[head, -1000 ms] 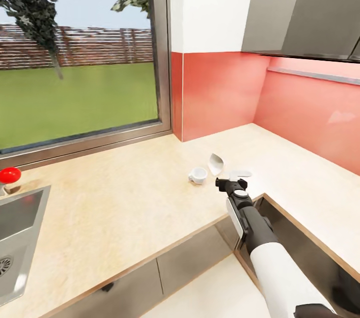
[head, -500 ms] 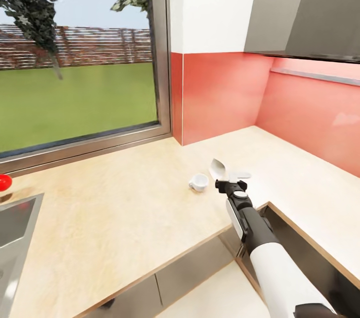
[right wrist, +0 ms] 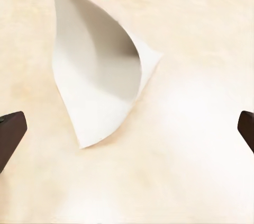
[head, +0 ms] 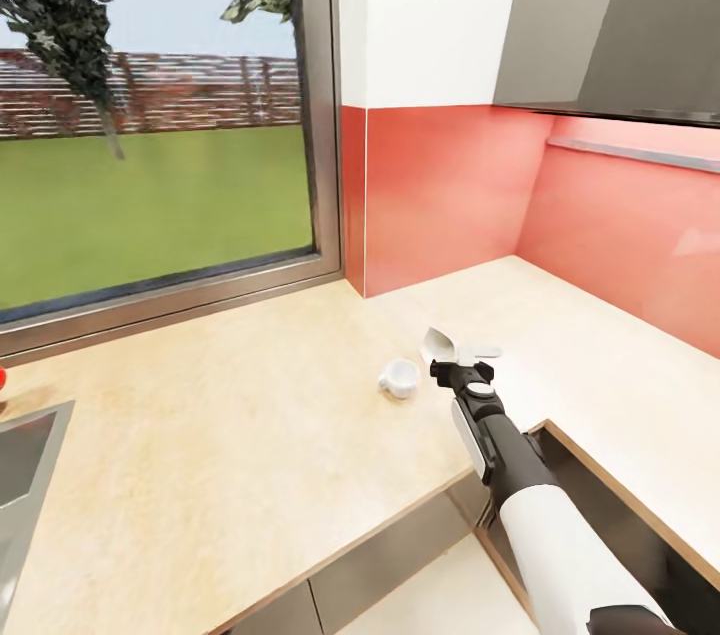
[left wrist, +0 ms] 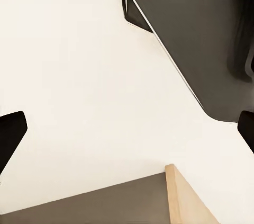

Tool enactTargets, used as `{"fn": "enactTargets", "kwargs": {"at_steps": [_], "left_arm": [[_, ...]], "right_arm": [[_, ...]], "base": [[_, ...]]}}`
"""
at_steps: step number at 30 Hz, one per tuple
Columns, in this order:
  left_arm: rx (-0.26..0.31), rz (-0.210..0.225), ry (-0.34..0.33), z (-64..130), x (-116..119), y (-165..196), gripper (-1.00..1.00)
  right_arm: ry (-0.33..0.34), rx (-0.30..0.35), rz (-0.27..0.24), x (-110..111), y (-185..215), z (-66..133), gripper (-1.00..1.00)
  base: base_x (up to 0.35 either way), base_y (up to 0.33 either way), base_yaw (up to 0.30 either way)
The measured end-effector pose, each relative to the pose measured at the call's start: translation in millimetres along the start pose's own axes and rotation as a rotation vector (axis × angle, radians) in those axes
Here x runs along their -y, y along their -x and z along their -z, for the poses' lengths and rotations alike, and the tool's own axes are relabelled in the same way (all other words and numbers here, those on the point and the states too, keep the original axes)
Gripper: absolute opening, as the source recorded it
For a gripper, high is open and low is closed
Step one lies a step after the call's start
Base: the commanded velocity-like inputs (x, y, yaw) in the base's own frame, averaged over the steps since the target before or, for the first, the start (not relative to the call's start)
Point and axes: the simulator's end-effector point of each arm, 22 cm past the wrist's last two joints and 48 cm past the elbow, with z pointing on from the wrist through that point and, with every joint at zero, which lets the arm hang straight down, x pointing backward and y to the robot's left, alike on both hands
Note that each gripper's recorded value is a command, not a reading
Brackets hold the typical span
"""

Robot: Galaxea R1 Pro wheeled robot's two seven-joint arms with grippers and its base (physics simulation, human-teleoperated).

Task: Set up a coffee station on the kitchen countertop: keep the coffee maker on the countertop, move the bottle of coffee from the kitchen shelf to the counter next to the coffee maker, place a paper coffee filter on top of the coffee maker, put the saucer next to the coffee maker with the coffee cup on the saucer, and place the electric kettle next to the coffee maker.

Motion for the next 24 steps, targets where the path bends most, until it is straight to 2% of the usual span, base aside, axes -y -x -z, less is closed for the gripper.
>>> {"fn": "enactTargets", "kwargs": {"at_steps": [5,7,18,24], "left_arm": [[-0.001,0.000,0.000,0.0,0.0,0.1,1.00],[-0.001,0.000,0.000,0.0,0.0,0.1,1.00],[-0.001,0.000,0.000,0.0,0.0,0.2,1.00],[0.000,0.000,0.000,0.0,0.0,0.1,1.00]], "right_arm": [[-0.001,-0.002,0.002,0.3,-1.6,-0.8,1.00],[0.000,-0.019,0.005,-0.3,-9.5,-2.2,1.00],[0.003,-0.018,0.006,-2.3,-20.4,-5.4,1.00],[0.006,0.006,0.000,-4.7,-30.0,-8.6,1.00]], "base": [[0.124,0.000,0.000],[0.014,0.000,0.000],[0.001,0.000,0.000],[0.032,-0.009,0.000]]}}
